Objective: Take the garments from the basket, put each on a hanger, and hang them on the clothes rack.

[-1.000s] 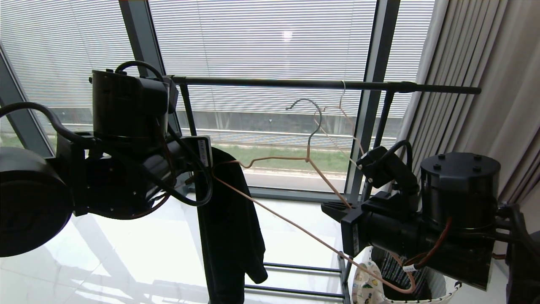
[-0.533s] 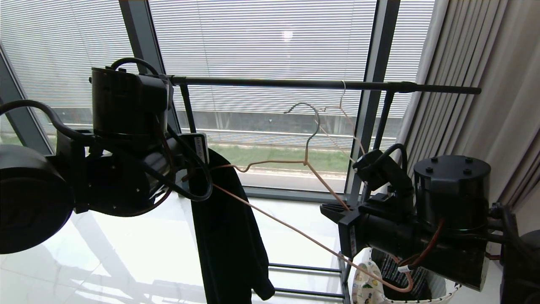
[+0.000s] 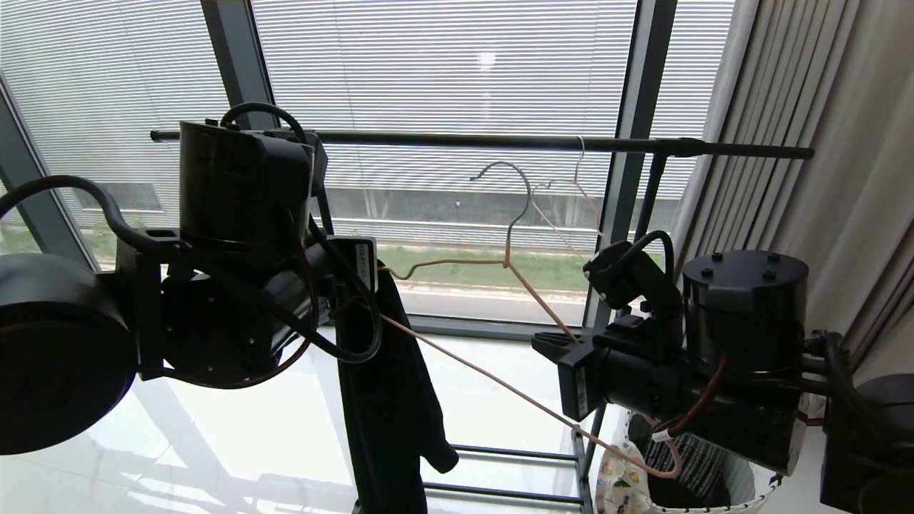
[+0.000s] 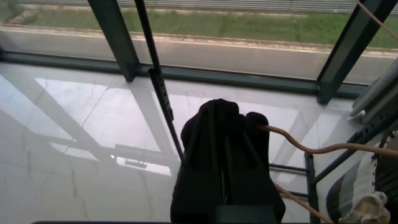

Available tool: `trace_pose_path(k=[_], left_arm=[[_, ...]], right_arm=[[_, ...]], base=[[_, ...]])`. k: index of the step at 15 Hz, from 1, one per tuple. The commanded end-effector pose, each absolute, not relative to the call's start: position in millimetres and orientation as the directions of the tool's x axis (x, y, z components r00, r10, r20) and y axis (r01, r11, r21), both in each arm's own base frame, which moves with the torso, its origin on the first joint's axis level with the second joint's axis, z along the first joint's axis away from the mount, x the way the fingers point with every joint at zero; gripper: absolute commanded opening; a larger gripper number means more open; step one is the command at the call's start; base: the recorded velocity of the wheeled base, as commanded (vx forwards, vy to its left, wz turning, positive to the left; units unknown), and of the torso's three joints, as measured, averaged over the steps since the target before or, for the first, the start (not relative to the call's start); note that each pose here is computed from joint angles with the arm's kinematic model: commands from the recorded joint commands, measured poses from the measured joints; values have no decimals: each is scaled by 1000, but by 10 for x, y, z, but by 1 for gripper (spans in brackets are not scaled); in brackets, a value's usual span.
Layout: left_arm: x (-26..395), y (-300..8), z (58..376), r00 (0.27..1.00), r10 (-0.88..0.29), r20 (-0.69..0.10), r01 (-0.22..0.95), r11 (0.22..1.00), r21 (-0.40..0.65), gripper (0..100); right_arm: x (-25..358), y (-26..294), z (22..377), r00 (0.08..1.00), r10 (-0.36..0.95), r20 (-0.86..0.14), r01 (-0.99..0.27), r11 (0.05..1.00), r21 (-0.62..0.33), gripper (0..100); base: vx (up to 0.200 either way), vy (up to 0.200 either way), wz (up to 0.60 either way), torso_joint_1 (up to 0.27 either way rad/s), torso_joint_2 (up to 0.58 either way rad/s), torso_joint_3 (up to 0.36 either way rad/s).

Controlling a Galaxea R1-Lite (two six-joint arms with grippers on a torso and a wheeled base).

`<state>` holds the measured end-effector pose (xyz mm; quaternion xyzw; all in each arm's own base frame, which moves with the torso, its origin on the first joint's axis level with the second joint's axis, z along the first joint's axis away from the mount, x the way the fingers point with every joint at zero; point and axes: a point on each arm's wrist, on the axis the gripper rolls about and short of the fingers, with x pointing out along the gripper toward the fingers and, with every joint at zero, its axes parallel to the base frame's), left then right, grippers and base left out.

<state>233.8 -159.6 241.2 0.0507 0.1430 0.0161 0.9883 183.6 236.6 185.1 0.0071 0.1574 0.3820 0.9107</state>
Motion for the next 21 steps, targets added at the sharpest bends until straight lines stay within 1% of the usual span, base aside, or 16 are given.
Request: trace_pose_path(k=[1,5,8,10,13,15,18,21], left_arm=[[2317,-1683,2387,958,20,-287,11,994,105,0],[2341,-1708,2438,962,15,-274,3,998,68,0],[2352,-1711,2498,966,13,-258,-9,1000,17,0],[2377,-1691,2520,967,22,-252,-22,1000,6,0],[2584,-1451,2608,966,121,-229,-125,992,-6,0],[2679,-1288,2637,959,173,-224,-171,985,27,0],[2721,-1215,2655,961,159,-226,-152,987,49,0],[2820,-1186,2701,961,180,-211,-174,984,46,0]], right_arm=[[1885,2471,1822,653,701,-286,-699,704,129,0],[1897,2679,1820,631,725,-276,-723,678,130,0],[1936,2796,1781,647,713,-270,-711,692,122,0],[1926,2834,1754,647,715,-267,-713,691,121,0],[1917,2812,1765,695,670,-262,-669,736,106,0],[1879,2741,1825,720,650,-244,-647,755,103,0],[1826,2661,1999,728,660,-186,-651,750,116,0],[1763,2566,2041,729,661,-178,-655,749,100,0]], base=[[0,0,0,0,0,0],[0,0,0,0,0,0],[0,0,0,0,0,0],[0,0,0,0,0,0],[0,0,0,0,0,0],[0,0,0,0,0,0],[0,0,0,0,0,0],[0,0,0,0,0,0]])
